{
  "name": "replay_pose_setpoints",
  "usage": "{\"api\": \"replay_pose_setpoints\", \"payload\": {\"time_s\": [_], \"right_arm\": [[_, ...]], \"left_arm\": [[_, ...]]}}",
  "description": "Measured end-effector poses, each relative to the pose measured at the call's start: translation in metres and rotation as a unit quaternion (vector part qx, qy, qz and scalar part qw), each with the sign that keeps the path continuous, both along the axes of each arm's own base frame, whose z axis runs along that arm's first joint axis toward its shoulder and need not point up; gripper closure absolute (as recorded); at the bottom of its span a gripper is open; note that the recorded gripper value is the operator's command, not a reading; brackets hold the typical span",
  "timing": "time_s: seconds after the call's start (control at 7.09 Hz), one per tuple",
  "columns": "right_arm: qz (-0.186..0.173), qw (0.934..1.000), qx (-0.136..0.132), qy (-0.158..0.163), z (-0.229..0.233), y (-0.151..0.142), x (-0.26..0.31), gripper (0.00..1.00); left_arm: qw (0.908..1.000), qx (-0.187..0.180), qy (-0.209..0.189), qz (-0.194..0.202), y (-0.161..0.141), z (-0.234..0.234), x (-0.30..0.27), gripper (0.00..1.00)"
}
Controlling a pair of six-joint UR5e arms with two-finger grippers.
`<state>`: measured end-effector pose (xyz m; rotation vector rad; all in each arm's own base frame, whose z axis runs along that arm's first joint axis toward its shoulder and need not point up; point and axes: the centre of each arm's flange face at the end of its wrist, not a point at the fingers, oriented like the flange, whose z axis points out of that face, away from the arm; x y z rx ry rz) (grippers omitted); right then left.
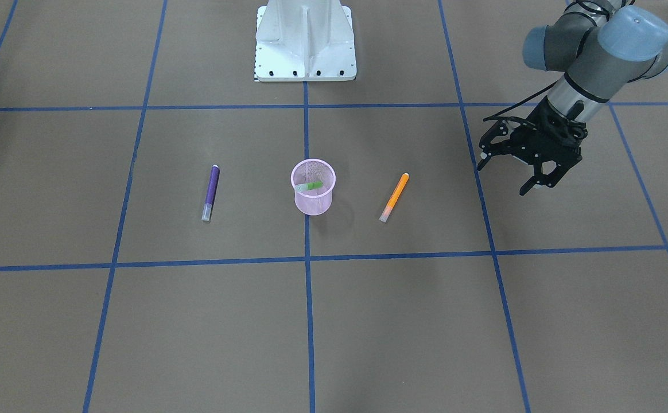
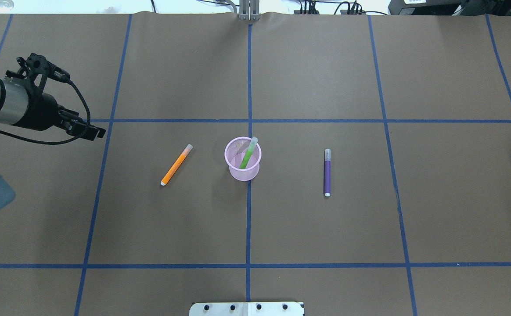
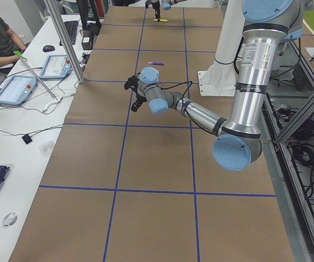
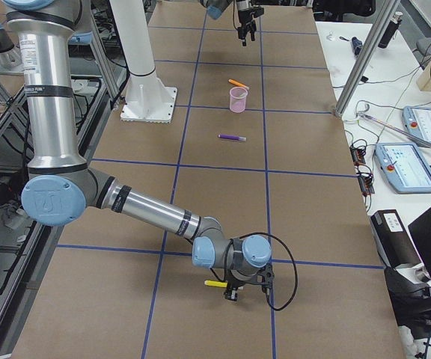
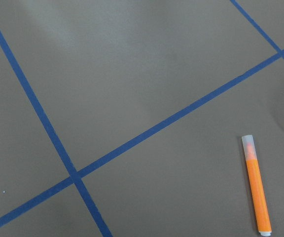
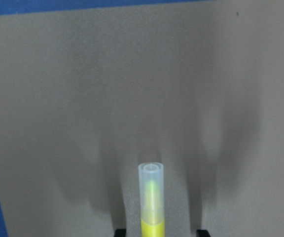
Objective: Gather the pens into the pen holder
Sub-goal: 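Grasp the yellow marker with the right gripper and lift it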
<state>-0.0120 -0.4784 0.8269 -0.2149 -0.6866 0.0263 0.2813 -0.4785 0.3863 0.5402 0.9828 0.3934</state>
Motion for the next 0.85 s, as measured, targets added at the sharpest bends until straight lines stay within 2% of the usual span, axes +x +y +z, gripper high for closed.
{"api": "replay_pose_setpoints", "payload": {"time_s": [0.28, 0.85], "right_arm": [[0.000, 1.0000, -0.002, 0.000, 0.0013, 0.0003, -0.0003, 1.00], [0.000, 1.0000, -0.002, -0.002, 0.0005, -0.0026, -0.0017, 1.00]], "left_arm": [[1.0000, 0.000, -0.001, 0.000, 0.0003, 0.0007, -0.0003, 0.01], [1.0000, 0.000, 0.000, 0.000, 0.0018, 0.0018, -0.0011, 0.01]]}}
